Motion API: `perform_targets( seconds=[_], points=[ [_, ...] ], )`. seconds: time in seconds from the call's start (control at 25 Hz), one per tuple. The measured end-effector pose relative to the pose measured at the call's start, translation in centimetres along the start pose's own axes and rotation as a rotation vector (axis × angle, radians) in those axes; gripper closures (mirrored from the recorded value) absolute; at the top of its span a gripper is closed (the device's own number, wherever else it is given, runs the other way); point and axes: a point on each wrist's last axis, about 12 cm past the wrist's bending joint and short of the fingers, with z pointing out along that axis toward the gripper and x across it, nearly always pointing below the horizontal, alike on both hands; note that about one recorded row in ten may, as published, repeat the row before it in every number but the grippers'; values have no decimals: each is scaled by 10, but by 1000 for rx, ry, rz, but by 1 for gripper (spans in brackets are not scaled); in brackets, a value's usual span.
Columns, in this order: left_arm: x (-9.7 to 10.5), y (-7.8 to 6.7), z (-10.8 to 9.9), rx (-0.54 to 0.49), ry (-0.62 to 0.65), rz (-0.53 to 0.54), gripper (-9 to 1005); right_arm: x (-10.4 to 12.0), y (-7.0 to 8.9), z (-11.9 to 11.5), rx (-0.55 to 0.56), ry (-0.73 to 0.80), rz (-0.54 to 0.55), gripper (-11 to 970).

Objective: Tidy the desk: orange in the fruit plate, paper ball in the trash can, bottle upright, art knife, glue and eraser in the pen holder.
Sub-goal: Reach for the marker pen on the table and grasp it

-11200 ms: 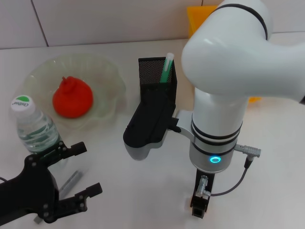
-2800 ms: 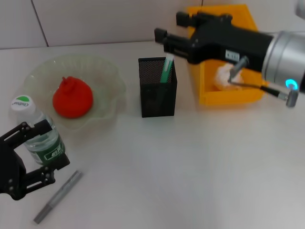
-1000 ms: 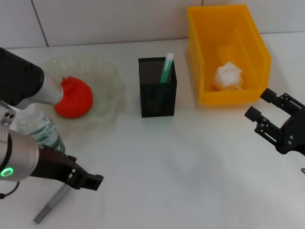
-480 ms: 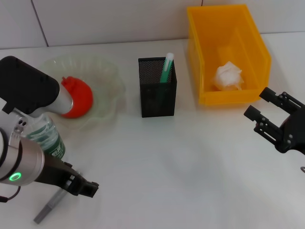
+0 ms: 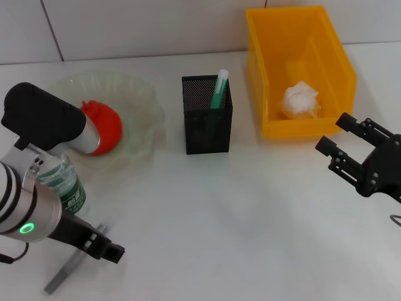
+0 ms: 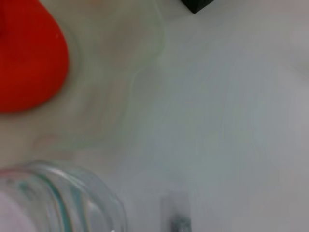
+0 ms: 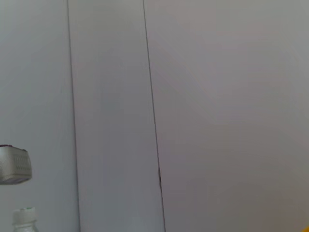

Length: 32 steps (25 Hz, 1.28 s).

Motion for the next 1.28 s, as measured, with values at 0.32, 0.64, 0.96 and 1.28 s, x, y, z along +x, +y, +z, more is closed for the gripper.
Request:
perform_targets(
  seconds=[0.32,0.64,0.96,1.28],
  points=[
    [1,11,6,1,35,-45,199,1,-1,3,-6,12,3,350],
    [1,11,8,3,46,-42,229,1,-2,7,-15,14,3,351],
    [0,12,8,-8,59,-36,259,1,-2,9,-26,23,4,350],
    [1,14,10,-17,74,-39,432,1,-2,9,-26,24,5,351]
  ],
)
